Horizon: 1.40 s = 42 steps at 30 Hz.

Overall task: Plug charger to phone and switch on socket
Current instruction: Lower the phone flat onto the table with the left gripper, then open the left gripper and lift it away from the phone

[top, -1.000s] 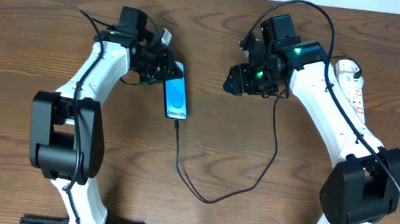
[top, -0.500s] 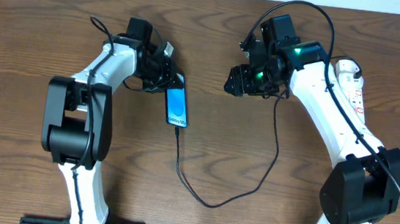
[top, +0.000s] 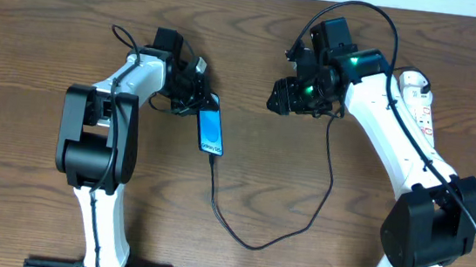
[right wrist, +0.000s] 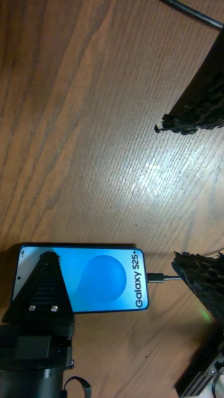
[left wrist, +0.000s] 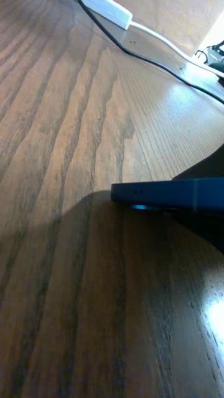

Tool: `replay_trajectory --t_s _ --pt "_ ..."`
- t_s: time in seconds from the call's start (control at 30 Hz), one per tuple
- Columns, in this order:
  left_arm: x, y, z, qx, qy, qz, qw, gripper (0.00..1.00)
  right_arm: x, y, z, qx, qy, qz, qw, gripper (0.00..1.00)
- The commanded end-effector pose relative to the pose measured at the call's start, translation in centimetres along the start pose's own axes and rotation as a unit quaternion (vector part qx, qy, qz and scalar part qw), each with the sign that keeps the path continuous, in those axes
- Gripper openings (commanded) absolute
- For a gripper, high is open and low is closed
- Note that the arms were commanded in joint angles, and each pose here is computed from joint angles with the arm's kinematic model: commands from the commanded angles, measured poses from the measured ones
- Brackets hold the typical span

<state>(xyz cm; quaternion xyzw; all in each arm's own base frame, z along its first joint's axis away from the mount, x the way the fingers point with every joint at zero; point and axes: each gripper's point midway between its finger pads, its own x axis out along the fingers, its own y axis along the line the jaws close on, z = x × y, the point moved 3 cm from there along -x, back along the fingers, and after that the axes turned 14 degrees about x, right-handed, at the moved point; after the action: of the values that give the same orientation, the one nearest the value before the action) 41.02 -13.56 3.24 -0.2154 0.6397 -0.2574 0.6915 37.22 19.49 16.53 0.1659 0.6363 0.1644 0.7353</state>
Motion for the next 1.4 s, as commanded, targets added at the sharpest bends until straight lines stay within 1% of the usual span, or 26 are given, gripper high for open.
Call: replay_trajectory --t_s 0.0,0.07,0.1,0.17,0.27,0.37,0.73,0.87,0.93,1.1,1.27,1.37 --pt "0.0 -0.2 0.4 0.001 -0.003 0.002 1.000 0.15 -0.2 0.5 0.2 -0.014 -0.006 0.002 1.000 0.60" --pt "0.0 -0.2 0.4 0.001 -0.003 0.002 1.000 0.17 -0.2 0.5 0.2 -0.014 -0.006 0.002 1.000 0.60" --pt "0.0 -0.1 0.4 0.001 -0.003 0.002 1.000 0.23 -0.2 0.5 0.2 -0.014 -0.006 0.002 1.000 0.60" --pt "0.0 0.0 0.4 0.000 -0.003 0.009 1.000 0.31 -0.2 0.5 0.2 -0.014 -0.006 0.002 1.000 0.60" --pt "0.0 1.0 0.3 -0.003 -0.003 0.041 0.999 0.36 -0.2 0.5 0.2 -0.014 -0.006 0.002 1.000 0.61" --pt "-0.1 1.3 0.3 -0.003 -0.004 0.053 0.999 0.39 -0.2 0.5 0.2 -0.014 -0.006 0.002 1.000 0.61" --pt "-0.6 4.1 -0.2 -0.012 0.002 0.152 0.988 0.42 -0.2 0.5 0.3 -0.015 -0.008 0.003 1.000 0.63" --pt "-0.7 4.3 -0.2 -0.012 0.002 0.160 0.987 0.43 -0.2 0.5 0.2 -0.014 -0.008 0.002 1.000 0.63" --pt "-0.7 4.3 -0.2 -0.012 0.002 0.161 0.987 0.46 -0.2 0.5 0.3 -0.014 -0.008 0.002 1.000 0.63" --pt "-1.0 5.1 -0.4 -0.015 0.005 0.191 0.982 0.46 -0.2 0.5 0.2 -0.014 -0.006 0.002 1.000 0.63" --pt "-1.1 5.3 -0.4 -0.016 0.005 0.194 0.981 0.46 -0.2 0.5 0.2 -0.014 -0.007 0.002 1.000 0.63" --pt "-1.3 5.6 -0.4 -0.016 0.005 0.205 0.979 0.48 -0.2 0.5 0.2 -0.014 -0.007 0.002 1.000 0.63"
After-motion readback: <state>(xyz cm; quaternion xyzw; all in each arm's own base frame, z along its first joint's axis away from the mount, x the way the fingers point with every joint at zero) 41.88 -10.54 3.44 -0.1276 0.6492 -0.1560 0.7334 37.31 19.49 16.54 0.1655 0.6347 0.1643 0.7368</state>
